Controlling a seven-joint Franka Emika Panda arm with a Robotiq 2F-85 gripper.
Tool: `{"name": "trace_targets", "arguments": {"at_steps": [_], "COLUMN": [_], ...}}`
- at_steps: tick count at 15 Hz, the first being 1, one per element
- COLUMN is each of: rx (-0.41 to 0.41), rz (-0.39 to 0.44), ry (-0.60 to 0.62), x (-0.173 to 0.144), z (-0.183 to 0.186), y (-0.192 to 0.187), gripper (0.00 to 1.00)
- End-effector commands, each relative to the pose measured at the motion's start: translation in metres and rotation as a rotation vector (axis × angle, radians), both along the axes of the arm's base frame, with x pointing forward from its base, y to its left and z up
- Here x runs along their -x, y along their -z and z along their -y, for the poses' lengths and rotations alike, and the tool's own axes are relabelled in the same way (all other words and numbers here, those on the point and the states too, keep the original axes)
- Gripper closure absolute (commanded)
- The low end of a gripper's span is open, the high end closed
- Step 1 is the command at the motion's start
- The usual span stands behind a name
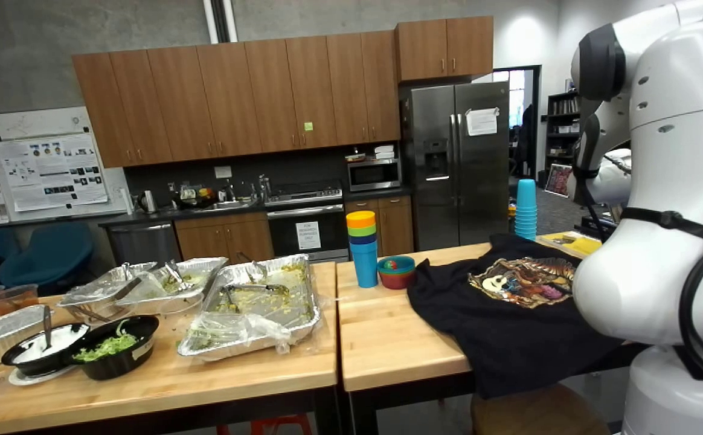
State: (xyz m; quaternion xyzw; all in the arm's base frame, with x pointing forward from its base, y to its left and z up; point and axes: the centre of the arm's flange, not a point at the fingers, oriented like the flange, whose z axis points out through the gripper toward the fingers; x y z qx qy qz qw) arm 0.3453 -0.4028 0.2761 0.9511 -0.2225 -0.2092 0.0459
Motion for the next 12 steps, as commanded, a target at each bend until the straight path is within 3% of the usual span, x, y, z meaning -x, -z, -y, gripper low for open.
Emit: {"name": "trace_targets", "arguments": {"at_steps": [1, 5, 12], "rx": [-0.065, -0.113, -0.116], "rz": [0.044, 0.051, 0.057], "ry": [-0.013, 0.043, 0.429], "x": [0.011, 0.014, 0.002], "z": [-0.007, -0.017, -0.039], "y": [-0.040, -0.066, -0.096], "gripper": [1.00, 1.00, 1.00]}}
